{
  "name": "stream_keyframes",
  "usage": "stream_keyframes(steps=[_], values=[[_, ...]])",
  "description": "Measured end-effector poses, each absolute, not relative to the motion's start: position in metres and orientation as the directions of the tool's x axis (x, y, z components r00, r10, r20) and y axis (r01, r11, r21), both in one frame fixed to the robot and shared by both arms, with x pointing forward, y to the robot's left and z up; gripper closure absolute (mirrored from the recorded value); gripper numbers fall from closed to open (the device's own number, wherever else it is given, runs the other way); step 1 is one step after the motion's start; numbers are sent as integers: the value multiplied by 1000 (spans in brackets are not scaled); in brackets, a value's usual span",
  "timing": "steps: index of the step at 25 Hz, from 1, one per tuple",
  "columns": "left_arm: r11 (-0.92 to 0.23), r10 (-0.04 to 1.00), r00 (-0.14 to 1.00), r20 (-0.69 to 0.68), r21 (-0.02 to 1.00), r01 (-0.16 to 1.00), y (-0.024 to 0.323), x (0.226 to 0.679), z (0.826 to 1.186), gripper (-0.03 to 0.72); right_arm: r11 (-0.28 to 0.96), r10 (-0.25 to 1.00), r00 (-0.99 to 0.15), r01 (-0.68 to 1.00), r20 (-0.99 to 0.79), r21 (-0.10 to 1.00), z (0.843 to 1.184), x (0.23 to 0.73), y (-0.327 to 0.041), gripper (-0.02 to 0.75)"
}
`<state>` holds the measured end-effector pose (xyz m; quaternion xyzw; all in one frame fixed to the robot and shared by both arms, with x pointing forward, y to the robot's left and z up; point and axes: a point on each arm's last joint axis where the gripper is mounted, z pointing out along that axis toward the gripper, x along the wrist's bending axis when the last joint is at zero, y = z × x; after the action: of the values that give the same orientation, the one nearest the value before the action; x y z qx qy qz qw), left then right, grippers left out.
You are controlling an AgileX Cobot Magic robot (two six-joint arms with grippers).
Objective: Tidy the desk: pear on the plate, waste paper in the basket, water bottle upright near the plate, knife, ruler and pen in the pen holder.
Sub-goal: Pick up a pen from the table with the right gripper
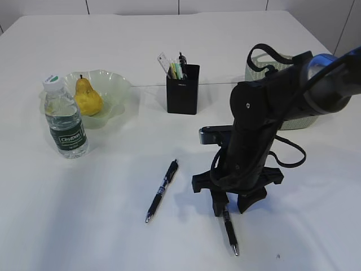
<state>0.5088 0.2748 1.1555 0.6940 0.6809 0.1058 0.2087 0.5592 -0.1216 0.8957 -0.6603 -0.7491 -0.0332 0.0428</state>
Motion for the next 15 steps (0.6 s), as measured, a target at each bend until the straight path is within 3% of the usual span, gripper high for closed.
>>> stream_keyframes(steps=[5,11,15], values=[[10,991,49,-125,435,901,276,509,1155,451,129,986,-128,992,104,-6,895,560,-122,347],[7,992,47,-114,435,900,277,509,1155,451,159,985,-159,987,70,1,894,561,-125,599],[6,993,47,-112,435,900,277,509,1155,451,174,983,-174,985,55,9,895,562,-126,639]])
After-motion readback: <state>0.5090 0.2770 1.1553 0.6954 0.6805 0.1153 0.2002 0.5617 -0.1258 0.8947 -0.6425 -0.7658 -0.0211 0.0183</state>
